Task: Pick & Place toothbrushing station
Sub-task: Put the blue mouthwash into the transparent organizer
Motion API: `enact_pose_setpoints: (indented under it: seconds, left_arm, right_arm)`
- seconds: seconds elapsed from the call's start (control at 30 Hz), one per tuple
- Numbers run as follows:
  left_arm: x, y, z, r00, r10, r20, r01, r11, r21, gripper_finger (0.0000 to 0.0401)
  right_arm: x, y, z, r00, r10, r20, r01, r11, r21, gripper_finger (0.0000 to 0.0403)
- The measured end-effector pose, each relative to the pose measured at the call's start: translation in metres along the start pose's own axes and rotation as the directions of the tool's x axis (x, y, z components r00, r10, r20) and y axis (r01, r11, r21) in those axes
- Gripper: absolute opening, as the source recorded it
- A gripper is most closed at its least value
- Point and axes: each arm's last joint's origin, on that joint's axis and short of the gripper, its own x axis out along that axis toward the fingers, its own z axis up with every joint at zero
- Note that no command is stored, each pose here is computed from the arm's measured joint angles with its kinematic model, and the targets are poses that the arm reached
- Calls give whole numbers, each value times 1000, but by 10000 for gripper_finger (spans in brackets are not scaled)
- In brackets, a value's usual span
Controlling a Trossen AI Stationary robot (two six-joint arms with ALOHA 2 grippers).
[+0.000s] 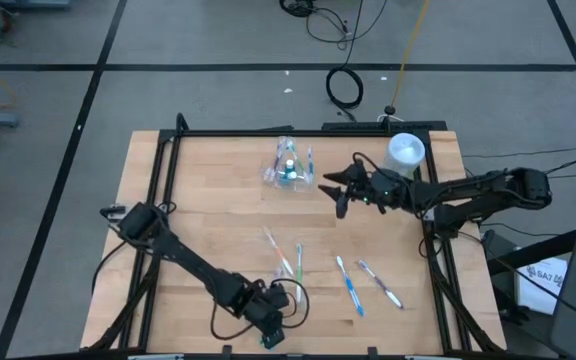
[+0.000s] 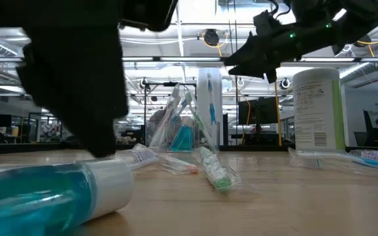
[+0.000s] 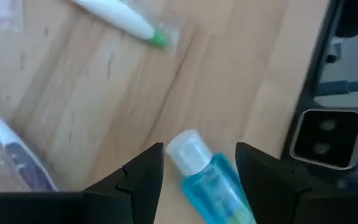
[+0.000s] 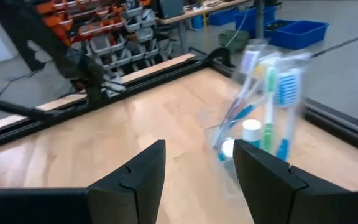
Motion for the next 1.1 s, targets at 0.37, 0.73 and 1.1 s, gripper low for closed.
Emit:
enact_pose_setpoints:
  seconds: [0.37, 0.73, 1.1]
  left_arm:
    - [7, 3, -3, 999, 18, -27, -18, 1000, 10, 204]
    - [5, 15, -8, 986, 136, -95, -131, 990, 53, 204]
    - [-13, 21, 12, 990, 114, -79, -70, 902, 425, 204]
  right_arm:
    - [-5, 19, -6, 997, 79, -21, -79, 997, -13, 180]
    - [-9, 34, -10, 990, 136, -36, -137, 990, -23, 180]
    - [-9, 33, -10, 990, 134, -35, -135, 991, -23, 180]
